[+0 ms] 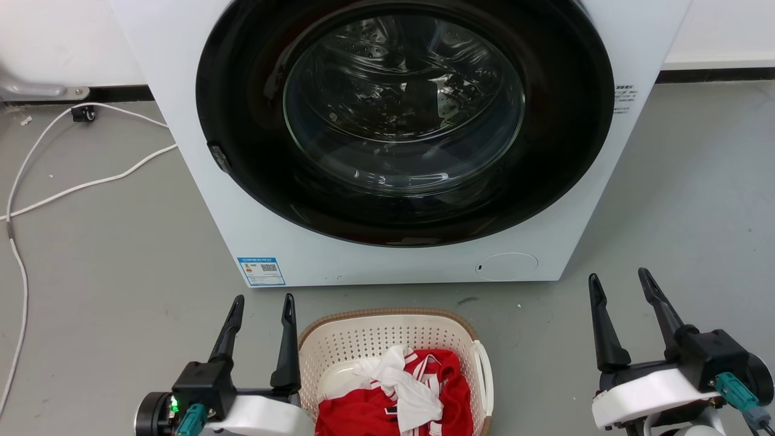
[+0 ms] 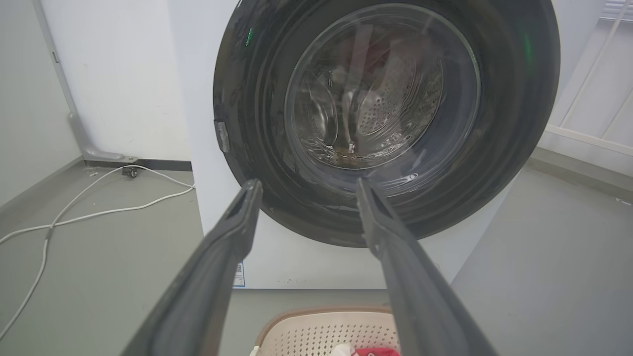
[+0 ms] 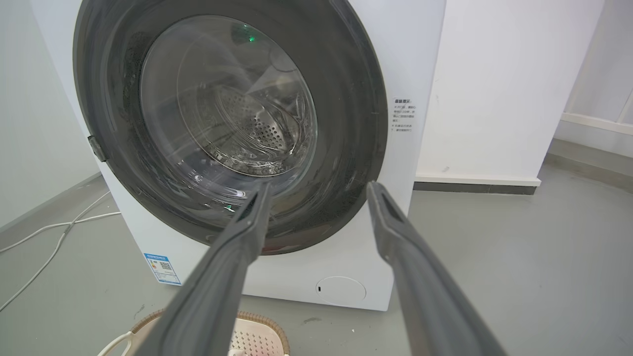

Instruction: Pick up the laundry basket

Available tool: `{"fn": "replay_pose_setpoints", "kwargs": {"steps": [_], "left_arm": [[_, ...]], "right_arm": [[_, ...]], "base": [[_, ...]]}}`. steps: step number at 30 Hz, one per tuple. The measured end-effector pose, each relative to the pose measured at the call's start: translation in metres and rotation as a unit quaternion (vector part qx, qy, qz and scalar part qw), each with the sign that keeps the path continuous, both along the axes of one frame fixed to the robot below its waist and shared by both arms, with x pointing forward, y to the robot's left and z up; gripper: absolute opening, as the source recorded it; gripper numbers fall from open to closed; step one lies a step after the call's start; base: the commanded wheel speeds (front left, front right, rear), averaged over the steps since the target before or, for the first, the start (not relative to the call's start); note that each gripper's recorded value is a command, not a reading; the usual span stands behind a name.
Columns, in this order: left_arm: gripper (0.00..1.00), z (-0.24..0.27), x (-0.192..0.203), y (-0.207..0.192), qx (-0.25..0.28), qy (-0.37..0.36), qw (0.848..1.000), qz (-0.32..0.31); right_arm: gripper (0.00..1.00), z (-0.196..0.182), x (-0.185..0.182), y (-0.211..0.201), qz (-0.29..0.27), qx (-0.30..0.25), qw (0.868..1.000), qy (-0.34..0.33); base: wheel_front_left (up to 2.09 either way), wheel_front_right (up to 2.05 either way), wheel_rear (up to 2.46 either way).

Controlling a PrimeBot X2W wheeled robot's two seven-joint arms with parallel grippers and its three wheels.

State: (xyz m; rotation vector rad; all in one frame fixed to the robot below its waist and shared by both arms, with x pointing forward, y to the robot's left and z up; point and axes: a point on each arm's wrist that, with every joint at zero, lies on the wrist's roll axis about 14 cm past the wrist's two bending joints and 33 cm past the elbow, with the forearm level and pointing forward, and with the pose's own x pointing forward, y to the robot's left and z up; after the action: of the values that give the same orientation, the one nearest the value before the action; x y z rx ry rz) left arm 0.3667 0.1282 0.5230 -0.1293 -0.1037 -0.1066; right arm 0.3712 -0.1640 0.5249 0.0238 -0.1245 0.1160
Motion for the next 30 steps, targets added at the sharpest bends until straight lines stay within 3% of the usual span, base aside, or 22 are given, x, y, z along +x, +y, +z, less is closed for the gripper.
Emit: {"fn": "replay_pose_setpoints", "kwargs": {"steps": [9, 16, 30], "left_arm": [[1.00, -0.009, -0.002, 0.009, -0.010, 0.007, 1.000, 0.000], [1.00, -0.021, -0.004, 0.003, 0.033, 0.016, 0.999, -0.017], [1.00, -0.023, -0.006, 0.002, 0.025, 0.021, 0.999, -0.015]], "right_arm": [[1.00, -0.006, -0.001, -0.003, -0.004, -0.001, 1.000, 0.005], [1.00, -0.008, -0.001, 0.000, 0.001, -0.018, 1.000, 0.005], [1.00, -0.012, -0.001, 0.002, 0.004, -0.012, 1.000, 0.011]], "base": [[0.00, 0.00, 0.00], [0.00, 0.00, 0.00], [0.00, 0.00, 0.00]]}}
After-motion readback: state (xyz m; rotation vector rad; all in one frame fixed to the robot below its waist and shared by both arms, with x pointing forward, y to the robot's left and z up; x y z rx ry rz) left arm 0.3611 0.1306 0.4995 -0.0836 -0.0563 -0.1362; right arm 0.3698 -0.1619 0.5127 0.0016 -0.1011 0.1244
